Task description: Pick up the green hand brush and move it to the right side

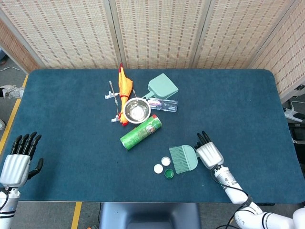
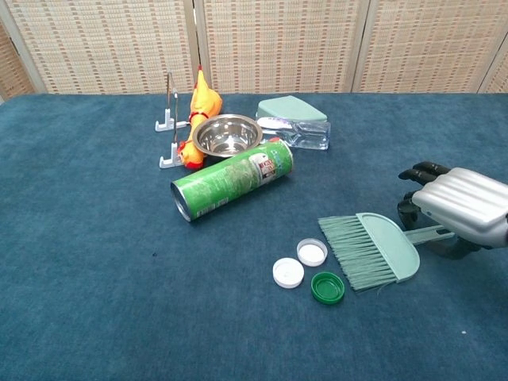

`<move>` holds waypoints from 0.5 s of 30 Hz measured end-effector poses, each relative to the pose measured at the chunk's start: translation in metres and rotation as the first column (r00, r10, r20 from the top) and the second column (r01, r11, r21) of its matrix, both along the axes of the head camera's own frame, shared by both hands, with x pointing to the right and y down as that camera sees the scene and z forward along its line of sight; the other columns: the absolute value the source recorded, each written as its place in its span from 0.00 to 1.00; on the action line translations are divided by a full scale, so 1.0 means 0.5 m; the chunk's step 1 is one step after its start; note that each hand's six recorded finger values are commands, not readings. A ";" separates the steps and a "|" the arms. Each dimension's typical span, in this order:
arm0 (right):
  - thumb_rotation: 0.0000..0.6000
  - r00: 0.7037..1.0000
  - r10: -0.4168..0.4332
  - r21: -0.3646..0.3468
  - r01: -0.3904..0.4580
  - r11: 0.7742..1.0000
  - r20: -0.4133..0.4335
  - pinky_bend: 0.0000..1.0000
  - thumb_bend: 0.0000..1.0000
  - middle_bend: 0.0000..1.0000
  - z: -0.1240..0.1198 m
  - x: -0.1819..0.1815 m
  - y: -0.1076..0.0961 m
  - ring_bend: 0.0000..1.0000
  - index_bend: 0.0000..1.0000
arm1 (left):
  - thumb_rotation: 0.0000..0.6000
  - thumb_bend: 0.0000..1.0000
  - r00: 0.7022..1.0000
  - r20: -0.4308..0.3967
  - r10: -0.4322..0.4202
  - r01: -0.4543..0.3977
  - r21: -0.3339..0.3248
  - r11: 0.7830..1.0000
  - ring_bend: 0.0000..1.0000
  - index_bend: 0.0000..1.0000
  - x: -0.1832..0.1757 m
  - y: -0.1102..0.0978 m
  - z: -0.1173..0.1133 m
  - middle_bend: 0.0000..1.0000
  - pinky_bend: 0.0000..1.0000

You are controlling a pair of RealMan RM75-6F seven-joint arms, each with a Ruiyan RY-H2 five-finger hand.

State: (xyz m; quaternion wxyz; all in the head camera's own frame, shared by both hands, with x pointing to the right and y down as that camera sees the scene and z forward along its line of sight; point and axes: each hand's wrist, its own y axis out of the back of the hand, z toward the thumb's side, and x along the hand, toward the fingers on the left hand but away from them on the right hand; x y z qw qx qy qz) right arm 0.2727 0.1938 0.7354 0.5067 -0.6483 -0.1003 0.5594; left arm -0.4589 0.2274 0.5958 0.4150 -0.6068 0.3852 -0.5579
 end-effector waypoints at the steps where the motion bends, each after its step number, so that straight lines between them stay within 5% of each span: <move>1: 1.00 1.000 0.002 0.000 -0.002 1.000 0.003 0.00 0.24 0.40 0.001 0.000 0.001 0.07 0.50 | 1.00 0.43 1.000 0.000 -0.001 0.001 -0.004 1.000 0.00 0.00 0.000 0.000 0.001 0.00 0.05; 8: 1.00 1.000 0.018 0.008 -0.018 1.000 0.018 0.00 0.24 0.42 0.000 0.002 0.001 0.08 0.52 | 1.00 0.43 1.000 0.003 -0.010 0.010 -0.024 1.000 0.00 0.00 -0.001 0.002 0.003 0.00 0.05; 15: 1.00 1.000 0.014 0.021 -0.015 1.000 0.026 0.00 0.24 0.56 0.000 0.000 -0.001 0.20 0.73 | 1.00 0.44 1.000 0.004 -0.004 0.004 -0.025 1.000 0.00 0.00 0.003 0.001 0.004 0.00 0.05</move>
